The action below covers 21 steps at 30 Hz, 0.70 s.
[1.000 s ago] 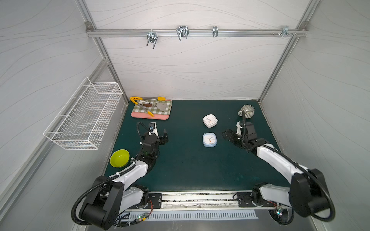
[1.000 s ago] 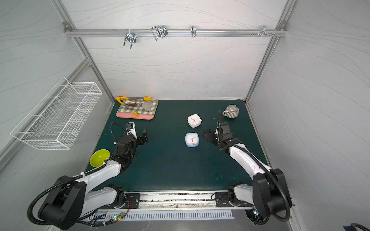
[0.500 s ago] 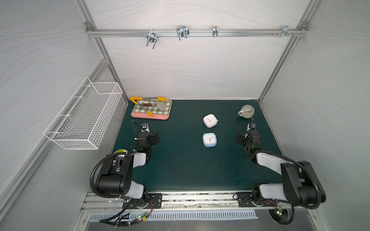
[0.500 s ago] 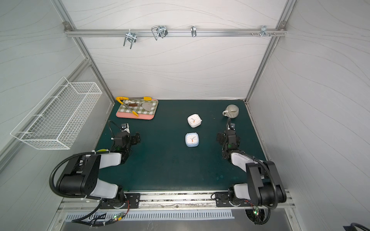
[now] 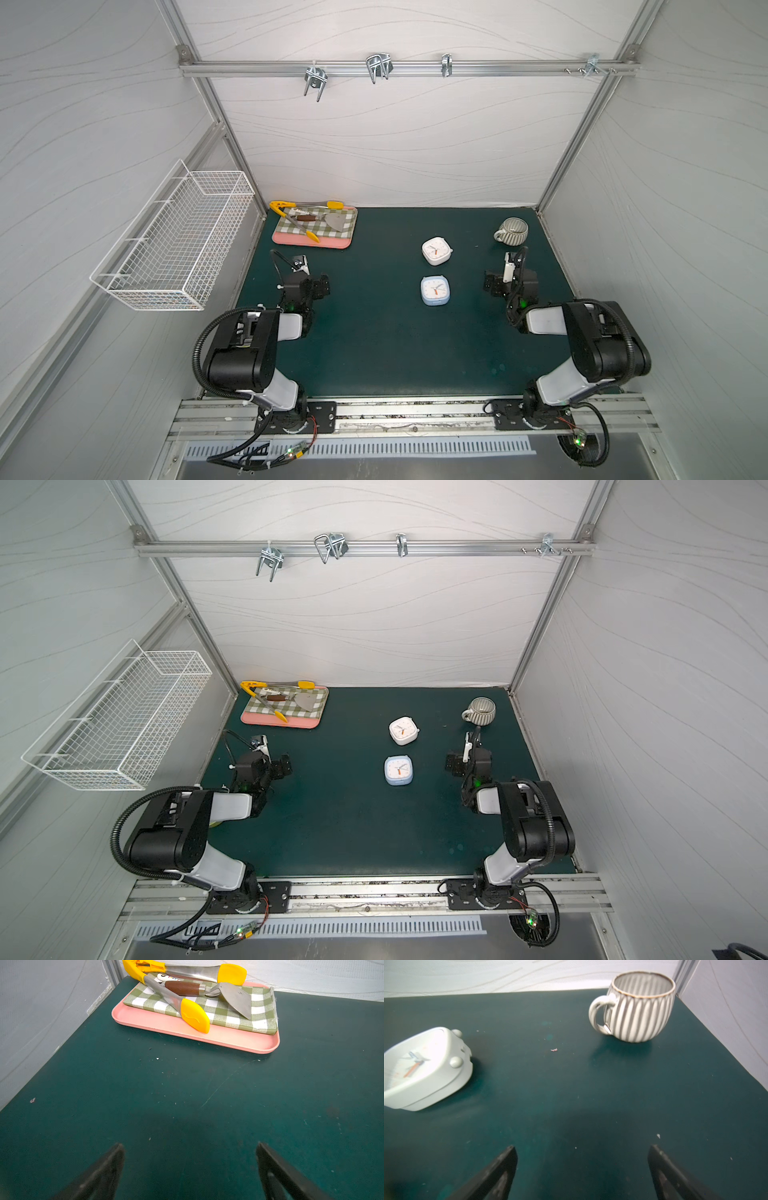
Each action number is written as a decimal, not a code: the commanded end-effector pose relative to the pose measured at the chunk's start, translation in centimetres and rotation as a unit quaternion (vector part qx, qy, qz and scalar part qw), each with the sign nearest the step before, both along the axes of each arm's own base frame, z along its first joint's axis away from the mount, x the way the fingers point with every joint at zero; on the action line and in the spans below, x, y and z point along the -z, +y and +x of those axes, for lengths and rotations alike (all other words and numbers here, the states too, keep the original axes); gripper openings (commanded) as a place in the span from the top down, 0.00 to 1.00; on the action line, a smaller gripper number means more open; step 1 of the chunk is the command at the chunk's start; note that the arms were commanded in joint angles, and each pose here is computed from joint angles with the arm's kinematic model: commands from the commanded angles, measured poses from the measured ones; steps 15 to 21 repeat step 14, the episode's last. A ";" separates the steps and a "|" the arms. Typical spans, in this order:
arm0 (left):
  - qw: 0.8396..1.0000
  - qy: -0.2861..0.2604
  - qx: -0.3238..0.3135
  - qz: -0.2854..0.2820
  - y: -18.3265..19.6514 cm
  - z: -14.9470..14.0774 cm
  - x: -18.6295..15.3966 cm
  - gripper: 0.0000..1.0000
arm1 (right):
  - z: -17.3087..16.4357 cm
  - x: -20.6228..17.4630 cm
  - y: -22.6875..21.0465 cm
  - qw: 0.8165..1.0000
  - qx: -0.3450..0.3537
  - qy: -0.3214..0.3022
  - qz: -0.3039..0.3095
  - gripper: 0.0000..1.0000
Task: Insert the battery into the alarm
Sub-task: Reset both arms
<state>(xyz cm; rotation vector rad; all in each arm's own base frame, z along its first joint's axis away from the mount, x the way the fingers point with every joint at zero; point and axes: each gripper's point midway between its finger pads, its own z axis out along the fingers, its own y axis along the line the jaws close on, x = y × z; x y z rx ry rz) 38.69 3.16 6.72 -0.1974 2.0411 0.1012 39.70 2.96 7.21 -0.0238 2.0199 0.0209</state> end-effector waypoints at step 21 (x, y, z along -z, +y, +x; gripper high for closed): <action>0.999 -0.040 0.002 -0.003 0.0 1.4 -2.2 0.01 | 0.6 -1.1 0.4 1.000 -0.016 -0.022 -0.005 0.01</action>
